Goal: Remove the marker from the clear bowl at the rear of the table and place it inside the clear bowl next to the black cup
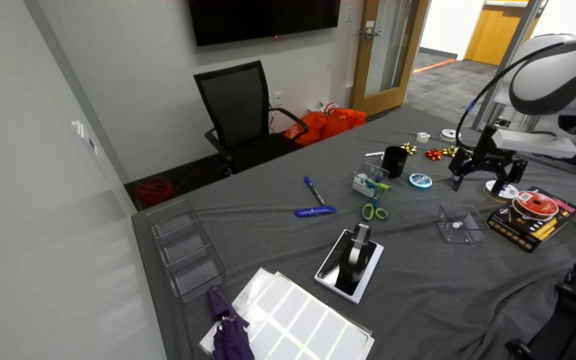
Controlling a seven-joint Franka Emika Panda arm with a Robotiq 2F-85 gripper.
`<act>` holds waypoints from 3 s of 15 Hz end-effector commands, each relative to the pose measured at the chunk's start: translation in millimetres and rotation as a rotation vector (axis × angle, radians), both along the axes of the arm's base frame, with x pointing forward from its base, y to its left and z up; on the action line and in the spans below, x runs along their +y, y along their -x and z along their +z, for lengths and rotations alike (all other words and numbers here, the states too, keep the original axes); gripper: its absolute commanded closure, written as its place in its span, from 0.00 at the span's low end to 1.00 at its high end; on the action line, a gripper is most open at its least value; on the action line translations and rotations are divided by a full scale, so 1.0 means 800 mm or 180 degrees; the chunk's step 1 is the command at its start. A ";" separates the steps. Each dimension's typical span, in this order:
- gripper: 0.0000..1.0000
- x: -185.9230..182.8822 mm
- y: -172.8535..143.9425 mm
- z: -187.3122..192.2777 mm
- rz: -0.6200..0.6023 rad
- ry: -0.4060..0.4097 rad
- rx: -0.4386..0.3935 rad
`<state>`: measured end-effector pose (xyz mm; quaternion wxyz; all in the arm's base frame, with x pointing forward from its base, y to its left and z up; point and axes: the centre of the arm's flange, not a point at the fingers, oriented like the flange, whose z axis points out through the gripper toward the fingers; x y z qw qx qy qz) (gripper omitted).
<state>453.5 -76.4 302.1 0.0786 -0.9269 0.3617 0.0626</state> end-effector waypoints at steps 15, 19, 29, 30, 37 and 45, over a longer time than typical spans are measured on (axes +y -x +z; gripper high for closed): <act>0.00 -0.054 0.005 -0.084 -0.1412 -0.0311 0.0124; 0.00 -0.053 0.002 -0.115 -0.1765 -0.0209 0.0175; 0.41 -0.055 0.011 -0.171 -0.2087 0.0013 0.0269; 0.45 -0.055 0.011 -0.176 -0.2095 0.0033 0.0268; 0.95 -0.059 0.011 -0.198 -0.2127 0.0160 0.0205; 0.96 -0.058 0.014 -0.171 -0.2138 0.0070 0.0305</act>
